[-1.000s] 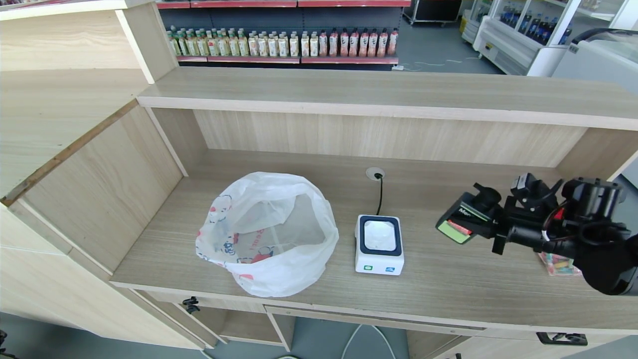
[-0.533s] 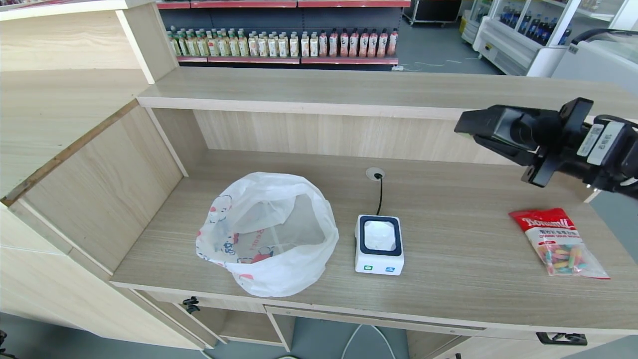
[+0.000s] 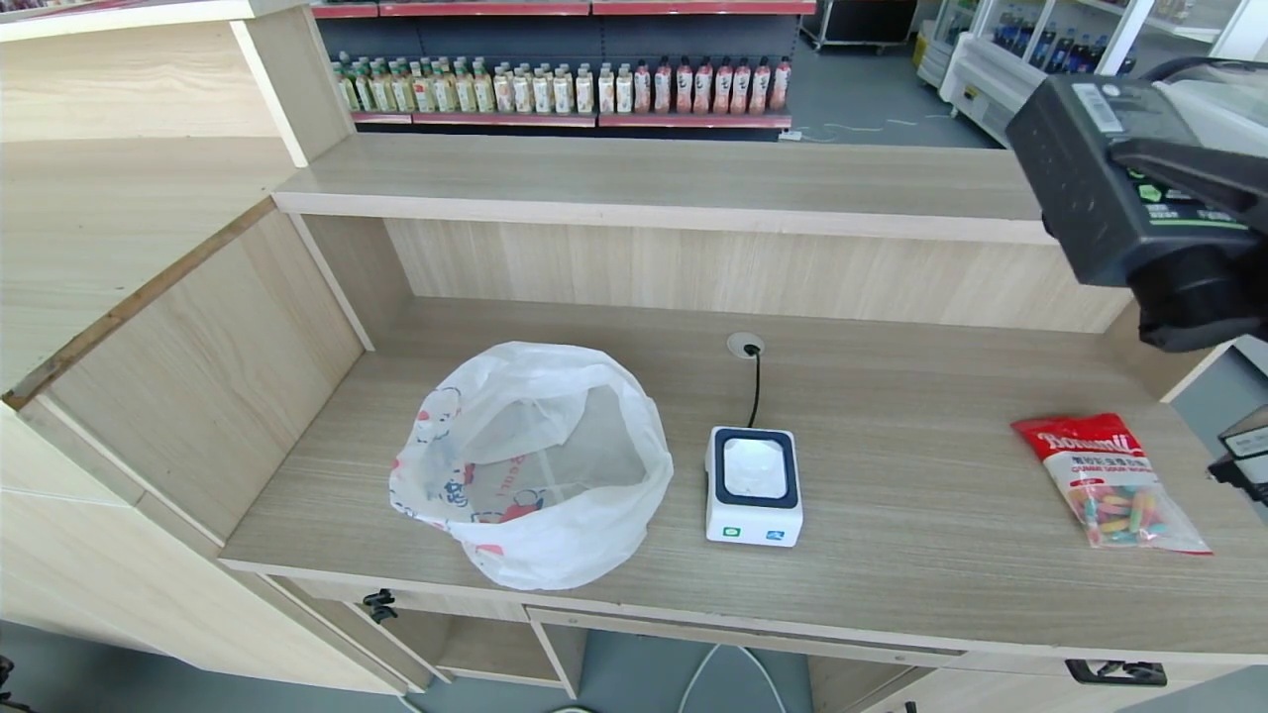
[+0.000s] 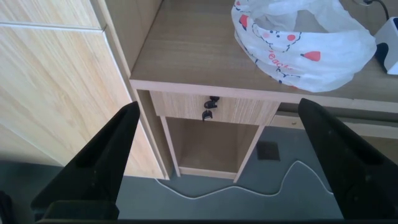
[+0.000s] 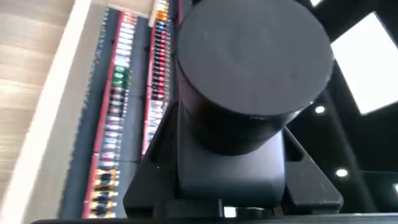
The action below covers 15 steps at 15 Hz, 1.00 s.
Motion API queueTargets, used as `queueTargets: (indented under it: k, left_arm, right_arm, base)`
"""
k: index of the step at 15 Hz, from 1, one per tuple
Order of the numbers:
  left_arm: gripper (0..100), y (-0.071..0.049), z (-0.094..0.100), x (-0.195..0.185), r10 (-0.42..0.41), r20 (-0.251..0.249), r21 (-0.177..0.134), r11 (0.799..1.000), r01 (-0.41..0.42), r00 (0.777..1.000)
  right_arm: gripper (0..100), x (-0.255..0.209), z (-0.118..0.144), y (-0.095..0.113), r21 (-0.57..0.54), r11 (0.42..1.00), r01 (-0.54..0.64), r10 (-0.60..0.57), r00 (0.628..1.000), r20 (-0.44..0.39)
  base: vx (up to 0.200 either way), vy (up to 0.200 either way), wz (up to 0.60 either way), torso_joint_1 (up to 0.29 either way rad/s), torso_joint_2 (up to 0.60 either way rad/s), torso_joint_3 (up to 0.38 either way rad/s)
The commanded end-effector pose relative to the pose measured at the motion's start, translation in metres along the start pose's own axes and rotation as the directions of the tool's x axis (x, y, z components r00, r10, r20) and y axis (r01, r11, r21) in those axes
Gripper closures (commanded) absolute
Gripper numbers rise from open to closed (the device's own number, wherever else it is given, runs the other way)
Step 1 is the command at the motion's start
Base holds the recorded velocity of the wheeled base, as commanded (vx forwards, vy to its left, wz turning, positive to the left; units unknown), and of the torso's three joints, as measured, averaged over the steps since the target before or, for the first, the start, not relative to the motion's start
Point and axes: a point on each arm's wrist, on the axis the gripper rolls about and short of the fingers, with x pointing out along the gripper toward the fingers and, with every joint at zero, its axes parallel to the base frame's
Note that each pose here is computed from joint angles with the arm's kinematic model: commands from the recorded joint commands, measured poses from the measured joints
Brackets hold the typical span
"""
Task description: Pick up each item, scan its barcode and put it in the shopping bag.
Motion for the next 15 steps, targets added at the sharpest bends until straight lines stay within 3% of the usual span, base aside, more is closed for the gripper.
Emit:
queueTargets:
  k: [1, 3, 6, 8, 12, 15]
  left_arm:
    - [0, 0.0, 0.0, 0.0, 0.0, 0.0, -0.001, 1.0, 0.0, 1.0]
    - [0, 0.0, 0.0, 0.0, 0.0, 0.0, 0.0, 1.0, 0.0, 1.0]
    - [0, 0.0, 0.0, 0.0, 0.0, 0.0, 0.0, 1.0, 0.0, 1.0]
    - [0, 0.0, 0.0, 0.0, 0.0, 0.0, -0.001, 1.0, 0.0, 1.0]
    - [0, 0.0, 0.0, 0.0, 0.0, 0.0, -0.001, 1.0, 0.0, 1.0]
    - [0, 0.0, 0.0, 0.0, 0.0, 0.0, 0.0, 1.0, 0.0, 1.0]
  right_arm:
    - [100, -0.002, 0.01, -0.024, -0.128, 0.99, 0.06, -0.059, 0.998, 0.012]
    - [100, 0.003, 0.041, -0.027, -0.246, 0.96, 0.13, -0.108, 0.989, 0.101]
    - [100, -0.007, 0.079, -0.031, -0.272, 0.947, 0.173, -0.132, 0.978, 0.161]
    - [100, -0.022, 0.105, -0.038, -0.43, 0.879, 0.205, -0.144, 0.975, 0.17]
    - [100, -0.022, 0.119, -0.048, -0.53, 0.792, 0.302, -0.211, 0.951, 0.226]
    - [100, -0.025, 0.123, -0.054, -0.548, 0.77, 0.327, -0.233, 0.944, 0.235]
  base:
    - [0.0, 0.0, 0.0, 0.0, 0.0, 0.0]
    - [0.0, 0.0, 0.0, 0.0, 0.0, 0.0]
    - [0.0, 0.0, 0.0, 0.0, 0.0, 0.0]
    - [0.0, 0.0, 0.0, 0.0, 0.0, 0.0]
    - [0.0, 0.0, 0.0, 0.0, 0.0, 0.0]
    - [0.0, 0.0, 0.0, 0.0, 0.0, 0.0]
